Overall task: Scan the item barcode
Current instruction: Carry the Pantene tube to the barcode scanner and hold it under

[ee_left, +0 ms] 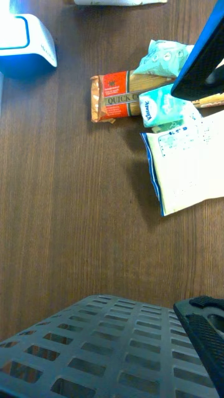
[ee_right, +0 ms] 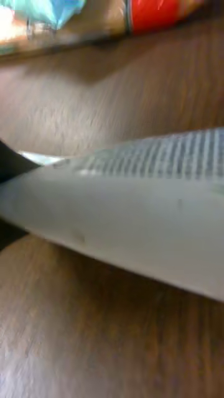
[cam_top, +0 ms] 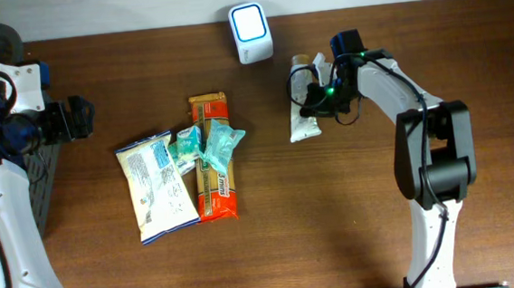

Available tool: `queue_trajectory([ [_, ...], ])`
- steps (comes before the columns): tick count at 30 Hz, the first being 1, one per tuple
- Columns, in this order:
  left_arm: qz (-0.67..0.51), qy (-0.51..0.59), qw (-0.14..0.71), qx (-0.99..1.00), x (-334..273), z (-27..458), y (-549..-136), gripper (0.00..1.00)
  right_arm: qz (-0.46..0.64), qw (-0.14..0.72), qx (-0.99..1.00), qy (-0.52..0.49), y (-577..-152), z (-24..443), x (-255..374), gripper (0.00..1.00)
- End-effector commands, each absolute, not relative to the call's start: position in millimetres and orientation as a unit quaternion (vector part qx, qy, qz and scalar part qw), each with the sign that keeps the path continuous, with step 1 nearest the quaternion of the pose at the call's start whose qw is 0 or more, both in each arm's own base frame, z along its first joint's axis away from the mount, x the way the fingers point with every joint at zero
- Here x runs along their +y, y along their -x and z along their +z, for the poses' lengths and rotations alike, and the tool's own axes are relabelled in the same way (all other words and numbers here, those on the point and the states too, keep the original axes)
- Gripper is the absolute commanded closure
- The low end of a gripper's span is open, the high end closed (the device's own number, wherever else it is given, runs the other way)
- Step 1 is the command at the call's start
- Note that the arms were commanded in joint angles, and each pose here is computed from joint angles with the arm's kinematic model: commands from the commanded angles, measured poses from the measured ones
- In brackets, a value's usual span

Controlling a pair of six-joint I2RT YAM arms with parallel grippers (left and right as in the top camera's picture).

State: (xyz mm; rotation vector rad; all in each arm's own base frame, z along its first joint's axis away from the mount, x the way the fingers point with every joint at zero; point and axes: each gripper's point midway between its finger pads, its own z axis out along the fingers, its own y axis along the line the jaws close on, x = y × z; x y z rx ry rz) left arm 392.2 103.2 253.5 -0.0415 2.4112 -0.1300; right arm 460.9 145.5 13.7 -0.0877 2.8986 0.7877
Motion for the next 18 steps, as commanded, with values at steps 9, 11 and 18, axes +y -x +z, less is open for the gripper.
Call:
queue_trajectory([
  [9, -0.052, 0.010, 0.360, 0.931, 102, 257, -393, 0.01, 0.358, 0.100, 0.917, 0.144, -402, 143, 166, 0.96],
  [11, -0.052, 0.009, 0.360, 0.931, 102, 257, -393, 0.01, 0.365, 0.128, 0.904, 0.181, -377, 191, 177, 0.96],
  [18, -0.052, 0.009, 0.360, 0.931, 102, 257, -393, 0.01, 0.392, 0.118, 0.871, 0.270, -325, 226, 220, 0.96],
])
